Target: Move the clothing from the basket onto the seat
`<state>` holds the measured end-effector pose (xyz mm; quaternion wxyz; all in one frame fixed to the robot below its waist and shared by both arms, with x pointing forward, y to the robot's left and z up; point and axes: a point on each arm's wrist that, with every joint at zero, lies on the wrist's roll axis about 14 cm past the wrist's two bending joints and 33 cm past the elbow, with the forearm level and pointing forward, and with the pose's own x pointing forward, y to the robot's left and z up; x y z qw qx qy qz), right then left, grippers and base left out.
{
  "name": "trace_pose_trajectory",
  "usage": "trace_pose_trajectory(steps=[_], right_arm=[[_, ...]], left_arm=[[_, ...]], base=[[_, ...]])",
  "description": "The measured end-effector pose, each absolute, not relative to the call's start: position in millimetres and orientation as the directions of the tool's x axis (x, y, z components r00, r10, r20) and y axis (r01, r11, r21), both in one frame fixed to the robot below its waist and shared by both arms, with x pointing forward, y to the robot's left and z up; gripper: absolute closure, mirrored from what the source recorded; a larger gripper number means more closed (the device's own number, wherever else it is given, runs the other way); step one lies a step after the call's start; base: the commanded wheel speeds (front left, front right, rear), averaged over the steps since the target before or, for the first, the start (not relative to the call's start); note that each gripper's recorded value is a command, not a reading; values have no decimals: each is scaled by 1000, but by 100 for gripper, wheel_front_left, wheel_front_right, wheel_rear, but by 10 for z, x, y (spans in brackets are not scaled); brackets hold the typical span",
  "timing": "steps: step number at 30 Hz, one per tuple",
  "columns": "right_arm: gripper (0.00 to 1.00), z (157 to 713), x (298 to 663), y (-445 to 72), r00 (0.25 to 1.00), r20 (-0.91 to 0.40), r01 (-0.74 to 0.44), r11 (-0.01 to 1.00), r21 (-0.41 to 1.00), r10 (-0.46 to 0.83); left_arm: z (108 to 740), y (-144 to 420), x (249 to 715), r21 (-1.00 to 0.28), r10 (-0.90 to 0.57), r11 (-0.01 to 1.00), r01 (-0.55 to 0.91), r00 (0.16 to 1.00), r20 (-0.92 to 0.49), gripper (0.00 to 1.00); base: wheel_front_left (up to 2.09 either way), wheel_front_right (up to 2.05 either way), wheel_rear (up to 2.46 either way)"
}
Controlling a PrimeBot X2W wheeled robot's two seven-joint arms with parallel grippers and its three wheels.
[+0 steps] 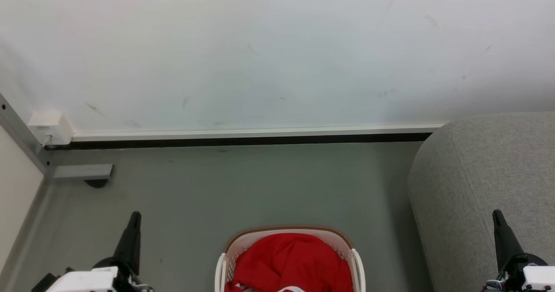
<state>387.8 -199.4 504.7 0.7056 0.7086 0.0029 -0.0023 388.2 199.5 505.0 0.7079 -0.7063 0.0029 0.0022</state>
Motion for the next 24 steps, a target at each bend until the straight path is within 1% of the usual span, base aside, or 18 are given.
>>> trace_pose_trajectory(steps=[24], right_arm=[[100, 5047, 3878, -1994, 1000, -7, 7, -4, 1000, 1]], left_arm=[[5050, 1995, 3882, -1000, -1, 2, -7, 1000, -7, 100]], base=[[0, 0, 0]])
